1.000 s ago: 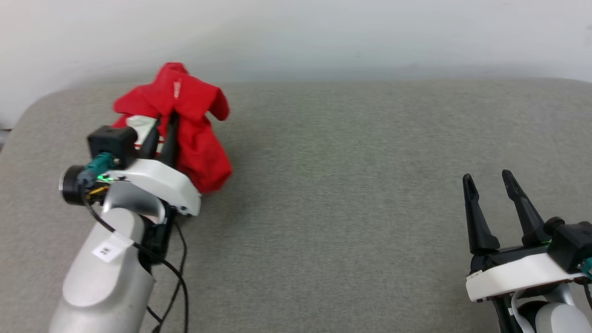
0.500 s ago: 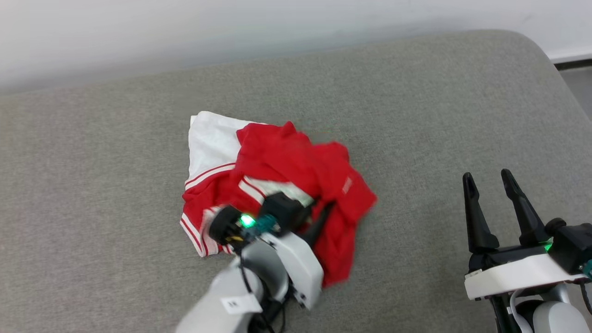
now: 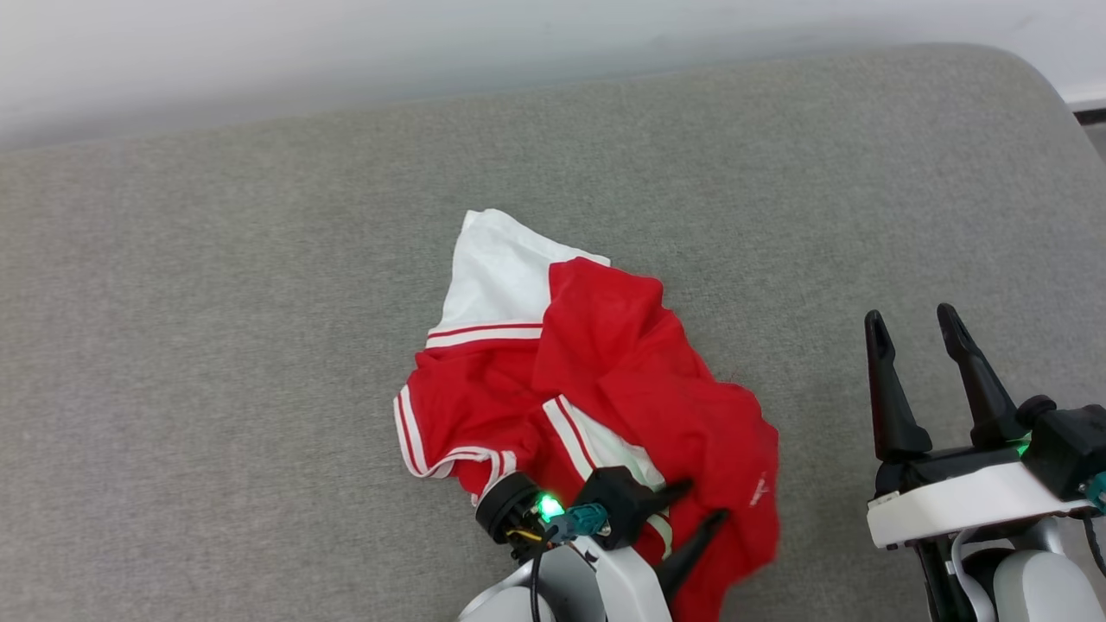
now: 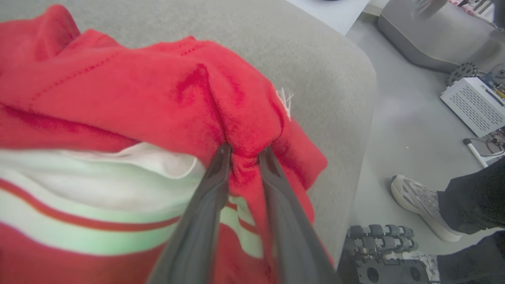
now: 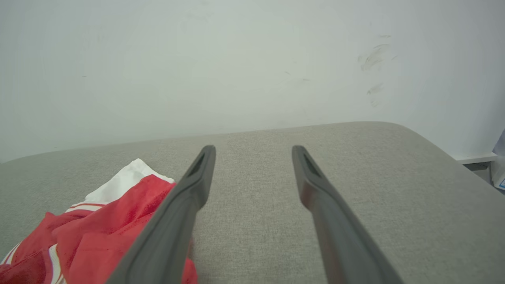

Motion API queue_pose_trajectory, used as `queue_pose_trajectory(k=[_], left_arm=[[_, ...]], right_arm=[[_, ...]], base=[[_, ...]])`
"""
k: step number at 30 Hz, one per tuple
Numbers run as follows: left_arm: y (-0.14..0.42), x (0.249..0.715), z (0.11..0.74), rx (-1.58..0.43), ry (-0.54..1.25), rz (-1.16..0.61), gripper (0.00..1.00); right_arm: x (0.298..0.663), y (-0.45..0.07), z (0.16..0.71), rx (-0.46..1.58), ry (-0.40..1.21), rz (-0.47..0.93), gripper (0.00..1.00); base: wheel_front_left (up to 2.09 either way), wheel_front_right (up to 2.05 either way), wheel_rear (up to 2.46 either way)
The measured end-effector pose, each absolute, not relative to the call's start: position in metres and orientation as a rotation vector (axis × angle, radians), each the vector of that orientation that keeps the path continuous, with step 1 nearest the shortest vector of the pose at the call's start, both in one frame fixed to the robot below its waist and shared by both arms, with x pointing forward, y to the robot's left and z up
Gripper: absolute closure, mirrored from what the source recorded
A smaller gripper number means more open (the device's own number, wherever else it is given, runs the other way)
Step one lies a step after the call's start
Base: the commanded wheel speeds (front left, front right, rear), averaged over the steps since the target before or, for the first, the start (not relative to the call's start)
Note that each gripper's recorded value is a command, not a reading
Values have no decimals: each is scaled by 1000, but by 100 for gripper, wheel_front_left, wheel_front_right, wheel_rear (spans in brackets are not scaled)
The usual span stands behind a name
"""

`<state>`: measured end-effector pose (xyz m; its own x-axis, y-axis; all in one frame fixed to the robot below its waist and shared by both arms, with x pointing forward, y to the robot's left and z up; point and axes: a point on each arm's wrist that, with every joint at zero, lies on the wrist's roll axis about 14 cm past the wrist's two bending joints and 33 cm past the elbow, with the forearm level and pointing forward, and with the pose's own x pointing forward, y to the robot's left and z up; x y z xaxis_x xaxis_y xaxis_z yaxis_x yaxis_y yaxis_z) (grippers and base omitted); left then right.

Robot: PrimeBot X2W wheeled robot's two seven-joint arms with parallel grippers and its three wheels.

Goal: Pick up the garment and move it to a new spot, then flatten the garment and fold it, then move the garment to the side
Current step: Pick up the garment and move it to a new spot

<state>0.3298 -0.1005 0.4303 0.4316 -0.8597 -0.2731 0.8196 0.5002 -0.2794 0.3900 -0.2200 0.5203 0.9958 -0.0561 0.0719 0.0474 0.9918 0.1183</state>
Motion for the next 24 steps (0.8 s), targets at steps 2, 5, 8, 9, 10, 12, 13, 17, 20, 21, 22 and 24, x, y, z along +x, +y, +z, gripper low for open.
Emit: queue_pose_trajectory(k=[2,5,8,9,10,12,13,17,20,21,22,24], left_arm=[[-100,335,445,-131,344,-1037,0],[-95,343,469,-155,241,-1004,0],[-85,354,495,-189,136,-939,0],[-80,358,502,-195,103,-909,0],[-73,363,510,-205,70,-877,0],[-57,374,522,-207,16,-803,0],[-48,378,526,-208,-4,-766,0],[-9,392,535,-185,-59,-617,0],[24,399,537,-162,-80,-497,0],[36,400,536,-156,-83,-458,0],[48,401,536,-149,-86,-418,0],[70,402,534,-134,-88,-348,0]], right_arm=[[391,-217,523,116,-81,-42,0],[391,-211,528,113,-88,-23,0],[388,-204,530,113,-87,-2,0],[388,-202,533,113,-93,6,0],[388,-199,535,114,-96,14,0],[387,-195,537,114,-96,27,0],[386,-192,537,114,-94,35,0],[384,-183,540,113,-91,61,0],[382,-178,540,115,-85,78,0],[382,-176,540,115,-81,83,0],[381,-175,541,116,-83,87,0],[379,-172,541,116,-81,95,0]], base=[[0,0,0],[0,0,0],[0,0,0],[0,0,0],[0,0,0],[0,0,0],[0,0,0],[0,0,0],[0,0,0],[0,0,0],[0,0,0],[0,0,0]])
